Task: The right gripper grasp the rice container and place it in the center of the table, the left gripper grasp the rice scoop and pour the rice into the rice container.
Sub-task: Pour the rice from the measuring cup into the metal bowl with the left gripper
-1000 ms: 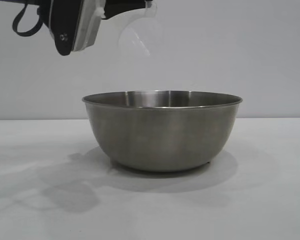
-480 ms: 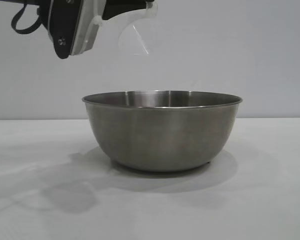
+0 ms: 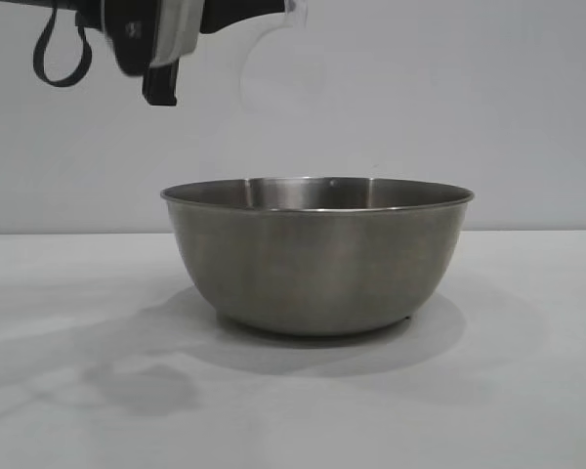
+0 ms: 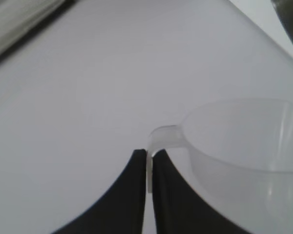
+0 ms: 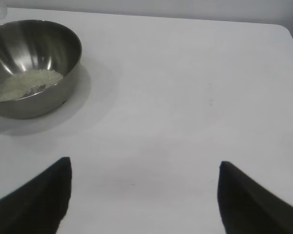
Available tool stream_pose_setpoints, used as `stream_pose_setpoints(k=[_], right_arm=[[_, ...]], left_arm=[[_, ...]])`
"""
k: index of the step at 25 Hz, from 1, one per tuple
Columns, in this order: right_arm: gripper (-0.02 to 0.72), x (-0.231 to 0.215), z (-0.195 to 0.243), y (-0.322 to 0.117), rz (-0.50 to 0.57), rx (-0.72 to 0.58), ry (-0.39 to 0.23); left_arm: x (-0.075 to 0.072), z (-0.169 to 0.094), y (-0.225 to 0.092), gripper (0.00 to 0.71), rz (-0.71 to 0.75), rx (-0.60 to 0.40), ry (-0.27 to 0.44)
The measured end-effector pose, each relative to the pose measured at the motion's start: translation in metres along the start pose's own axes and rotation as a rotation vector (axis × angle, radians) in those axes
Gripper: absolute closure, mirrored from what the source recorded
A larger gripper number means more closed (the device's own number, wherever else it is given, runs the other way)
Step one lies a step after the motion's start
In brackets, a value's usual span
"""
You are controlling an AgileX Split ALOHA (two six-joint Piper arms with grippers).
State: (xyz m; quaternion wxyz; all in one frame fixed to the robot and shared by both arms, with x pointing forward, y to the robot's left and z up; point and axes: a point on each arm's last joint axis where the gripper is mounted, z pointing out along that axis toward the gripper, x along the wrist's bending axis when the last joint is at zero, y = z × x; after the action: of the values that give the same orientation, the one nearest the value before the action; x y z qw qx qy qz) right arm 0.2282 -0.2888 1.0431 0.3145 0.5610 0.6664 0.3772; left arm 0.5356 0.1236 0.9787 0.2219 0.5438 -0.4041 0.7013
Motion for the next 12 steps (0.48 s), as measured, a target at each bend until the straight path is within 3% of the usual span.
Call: stream_pose_setpoints(k=[6, 8, 12], right_arm=[[0.178, 0.0, 0.0, 0.0, 0.0, 0.0, 0.0], [0.178, 0.0, 0.0, 0.0, 0.0, 0.0, 0.0], [0.178, 0.0, 0.0, 0.0, 0.0, 0.0, 0.0]], left_arm=[[-0.001, -0.002, -0.018, 0.71, -0.52, 0.196, 0.042], [-0.002, -0.005, -0.028, 0.71, -0.732, 0.303, 0.092], [-0.007, -0.015, -0.049, 0.71, -1.148, 0.549, 0.266]])
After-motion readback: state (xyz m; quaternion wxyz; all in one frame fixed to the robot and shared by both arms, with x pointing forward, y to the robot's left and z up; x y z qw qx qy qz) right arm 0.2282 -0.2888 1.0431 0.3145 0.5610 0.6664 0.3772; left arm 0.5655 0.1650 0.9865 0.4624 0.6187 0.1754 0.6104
